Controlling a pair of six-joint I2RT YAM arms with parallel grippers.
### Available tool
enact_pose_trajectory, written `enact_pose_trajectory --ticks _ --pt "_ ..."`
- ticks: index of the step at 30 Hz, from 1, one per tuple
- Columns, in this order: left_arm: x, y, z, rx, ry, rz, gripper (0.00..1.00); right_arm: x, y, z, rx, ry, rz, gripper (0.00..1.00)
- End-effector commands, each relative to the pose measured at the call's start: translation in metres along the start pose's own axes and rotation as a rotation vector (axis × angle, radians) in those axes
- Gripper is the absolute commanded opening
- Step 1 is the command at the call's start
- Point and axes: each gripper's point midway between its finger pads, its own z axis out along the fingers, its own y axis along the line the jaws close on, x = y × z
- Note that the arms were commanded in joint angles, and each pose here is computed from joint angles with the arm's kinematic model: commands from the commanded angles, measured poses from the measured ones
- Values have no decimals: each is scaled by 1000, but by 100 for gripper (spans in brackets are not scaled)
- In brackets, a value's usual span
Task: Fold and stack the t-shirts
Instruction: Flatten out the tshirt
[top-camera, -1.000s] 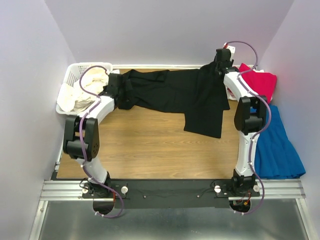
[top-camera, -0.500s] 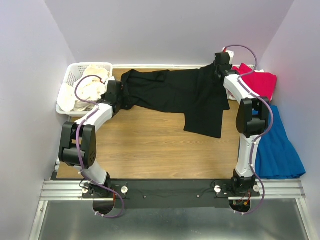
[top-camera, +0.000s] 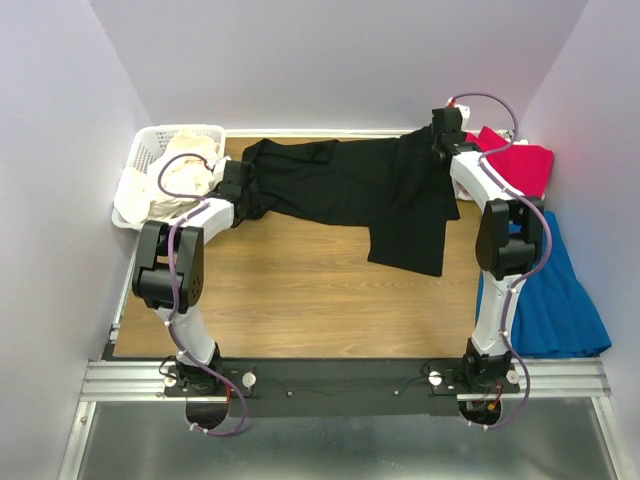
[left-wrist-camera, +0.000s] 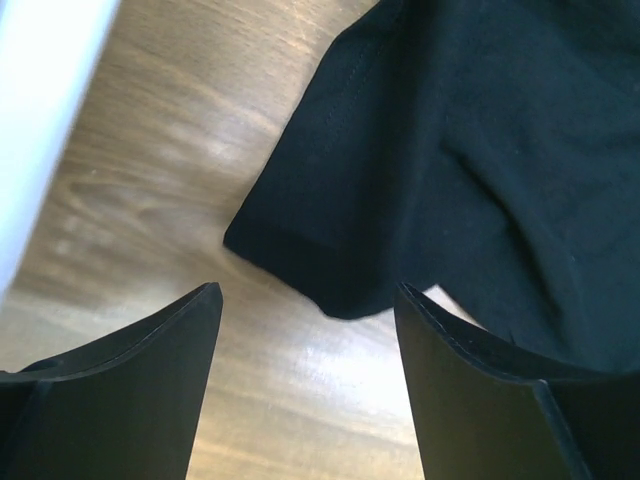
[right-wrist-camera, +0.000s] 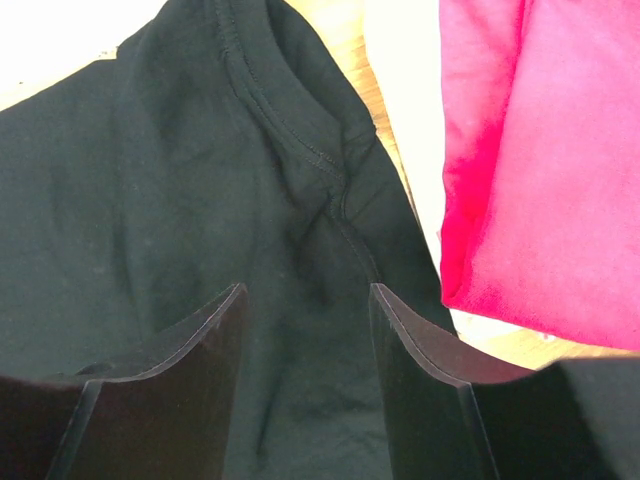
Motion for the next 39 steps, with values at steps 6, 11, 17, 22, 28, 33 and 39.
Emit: enact_pose_trajectory --ticks 6,11,17,22,28,33,39 --pt "-16 10 15 -119 -51 -45 77 -4 1 -12 -13 -4 12 61" --pt "-16 25 13 -198 -64 -54 77 -2 1 -10 -10 1 17 61" --pt "-2 31 19 -227 -26 -56 74 2 1 -8 -7 11 19 61" --pt "9 33 25 -235 3 -50 67 3 -1 -8 3 12 19 61" --pt "7 29 27 -225 9 -53 57 3 0 -8 2 14 16 61" --pt "14 31 31 -236 37 -45 55 -4 0 -10 -3 2 22 61" --pt "21 32 35 -246 69 -30 49 0 -2 -10 8 9 20 61"
